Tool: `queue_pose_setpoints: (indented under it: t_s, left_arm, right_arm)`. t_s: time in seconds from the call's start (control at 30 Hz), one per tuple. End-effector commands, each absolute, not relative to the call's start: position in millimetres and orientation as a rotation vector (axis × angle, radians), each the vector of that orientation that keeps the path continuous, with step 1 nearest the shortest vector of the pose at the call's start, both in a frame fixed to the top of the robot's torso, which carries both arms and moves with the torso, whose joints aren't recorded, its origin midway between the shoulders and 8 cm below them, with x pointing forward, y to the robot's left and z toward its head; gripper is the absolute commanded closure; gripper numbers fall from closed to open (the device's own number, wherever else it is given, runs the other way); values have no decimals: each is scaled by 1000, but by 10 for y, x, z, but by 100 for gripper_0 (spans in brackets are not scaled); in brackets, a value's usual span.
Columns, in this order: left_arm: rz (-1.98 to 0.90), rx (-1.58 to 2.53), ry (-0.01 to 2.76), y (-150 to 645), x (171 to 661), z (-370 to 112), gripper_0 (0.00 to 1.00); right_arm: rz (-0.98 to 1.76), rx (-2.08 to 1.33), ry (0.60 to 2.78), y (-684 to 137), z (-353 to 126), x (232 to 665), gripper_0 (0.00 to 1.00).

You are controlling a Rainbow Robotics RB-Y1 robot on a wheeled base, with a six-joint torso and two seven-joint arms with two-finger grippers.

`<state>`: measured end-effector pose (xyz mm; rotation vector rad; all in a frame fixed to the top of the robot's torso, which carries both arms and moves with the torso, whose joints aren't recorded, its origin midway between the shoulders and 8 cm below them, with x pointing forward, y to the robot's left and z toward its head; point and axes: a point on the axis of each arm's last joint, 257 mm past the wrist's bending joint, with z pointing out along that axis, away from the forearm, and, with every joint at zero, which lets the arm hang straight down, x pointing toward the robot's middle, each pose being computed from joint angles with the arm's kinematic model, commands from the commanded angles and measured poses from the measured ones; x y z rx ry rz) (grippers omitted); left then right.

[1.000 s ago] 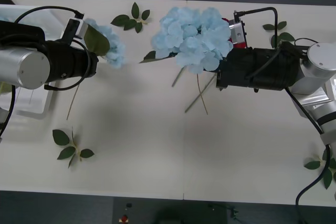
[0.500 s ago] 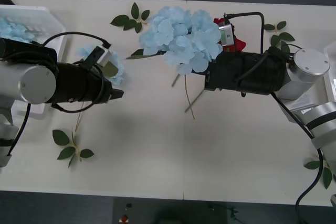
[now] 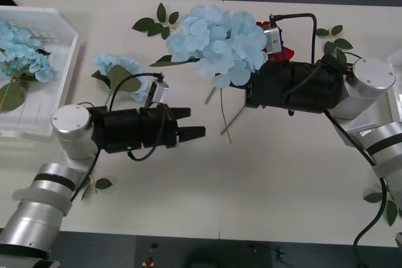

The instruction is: Put the red flowers into the right box and the blue flowers into the left box

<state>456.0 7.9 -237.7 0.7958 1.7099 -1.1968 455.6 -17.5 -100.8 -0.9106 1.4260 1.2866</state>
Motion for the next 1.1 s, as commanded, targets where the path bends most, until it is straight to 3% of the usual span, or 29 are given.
queue_pose_setpoints:
  t_s: [0.03, 0.33, 0.43, 0.47, 0.53, 0.97, 1.03, 1.1]
  left_arm:
    - [-1386, 736, 1614, -437, 4402, -2109, 0]
    - [-1636, 612, 1503, -938, 4131, -1796, 3]
    - [-1663, 579, 1490, -1002, 4124, -1745, 54]
    - [-1667, 564, 1487, -1002, 4140, -1728, 82]
    - [-1671, 545, 1488, -1005, 4149, -1730, 100]
    - [-1674, 459, 1487, -855, 4247, -1738, 100]
    - [-1672, 460, 1482, -855, 4252, -1714, 100]
    - [-1669, 460, 1479, -849, 4260, -1699, 100]
  right_arm:
    - [1295, -912, 1383, -199, -816, 4518, 100]
    - [1303, -908, 1376, -197, -790, 4511, 100]
    - [1303, -909, 1375, -195, -786, 4508, 100]
    - [1304, -908, 1374, -195, -782, 4507, 100]
    - [1302, -909, 1372, -191, -771, 4509, 100]
    - [1310, -907, 1362, -206, -730, 4496, 100]
    - [1312, -907, 1361, -201, -728, 4494, 87]
    - [1318, -900, 1365, -202, -724, 4497, 27]
